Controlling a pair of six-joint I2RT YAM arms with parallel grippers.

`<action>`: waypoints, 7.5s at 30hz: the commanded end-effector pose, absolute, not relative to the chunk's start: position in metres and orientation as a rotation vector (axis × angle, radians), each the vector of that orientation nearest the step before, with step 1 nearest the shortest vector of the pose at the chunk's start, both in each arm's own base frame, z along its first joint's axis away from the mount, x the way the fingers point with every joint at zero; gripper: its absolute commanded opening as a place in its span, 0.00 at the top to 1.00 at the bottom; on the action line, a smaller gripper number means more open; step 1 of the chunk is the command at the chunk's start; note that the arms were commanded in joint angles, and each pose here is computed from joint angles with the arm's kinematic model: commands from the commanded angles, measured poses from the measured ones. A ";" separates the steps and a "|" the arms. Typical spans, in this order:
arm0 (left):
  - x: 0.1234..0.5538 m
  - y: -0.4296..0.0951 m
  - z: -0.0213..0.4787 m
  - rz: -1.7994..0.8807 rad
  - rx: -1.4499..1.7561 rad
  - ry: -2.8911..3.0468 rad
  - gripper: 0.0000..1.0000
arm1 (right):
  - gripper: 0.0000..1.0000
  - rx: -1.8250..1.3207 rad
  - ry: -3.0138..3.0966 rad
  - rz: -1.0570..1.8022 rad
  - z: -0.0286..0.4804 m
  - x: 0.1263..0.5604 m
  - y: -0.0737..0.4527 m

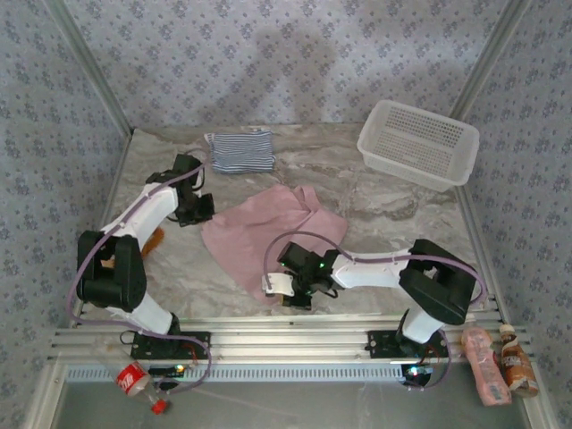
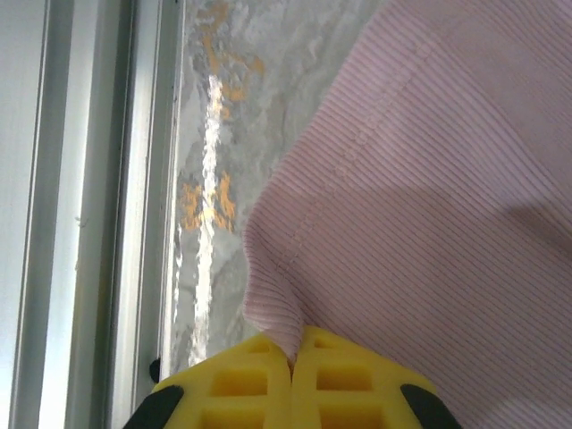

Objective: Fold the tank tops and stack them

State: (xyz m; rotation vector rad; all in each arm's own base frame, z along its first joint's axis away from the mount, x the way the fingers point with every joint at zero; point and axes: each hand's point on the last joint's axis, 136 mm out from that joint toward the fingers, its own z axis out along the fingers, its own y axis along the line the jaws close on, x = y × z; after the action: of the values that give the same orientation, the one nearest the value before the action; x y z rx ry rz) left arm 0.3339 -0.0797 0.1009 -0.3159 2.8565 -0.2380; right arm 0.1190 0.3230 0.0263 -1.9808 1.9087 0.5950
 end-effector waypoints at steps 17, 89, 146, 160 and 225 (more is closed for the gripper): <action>0.365 -0.105 0.397 -0.449 -0.217 2.107 1.00 | 1.00 -0.999 1.651 0.194 0.352 0.279 0.192; 0.256 0.027 0.070 0.303 -0.563 2.832 0.93 | 1.00 -1.959 1.833 0.889 0.081 0.087 0.365; 0.336 -0.153 0.010 -0.150 0.319 3.138 0.53 | 0.53 0.529 2.991 -0.126 0.003 0.258 0.068; 0.376 -0.207 0.044 -0.260 0.515 2.989 0.52 | 0.50 0.778 2.820 -0.102 0.063 0.223 0.031; 0.488 -0.135 0.123 -0.506 0.097 2.790 0.97 | 0.91 -0.238 2.569 0.637 0.080 0.475 0.169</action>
State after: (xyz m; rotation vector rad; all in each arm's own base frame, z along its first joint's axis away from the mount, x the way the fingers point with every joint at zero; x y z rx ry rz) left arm 0.4972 -0.1359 0.0916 0.0696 2.8140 -0.4917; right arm 0.4754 0.1639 0.0525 -0.2180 2.6426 0.5702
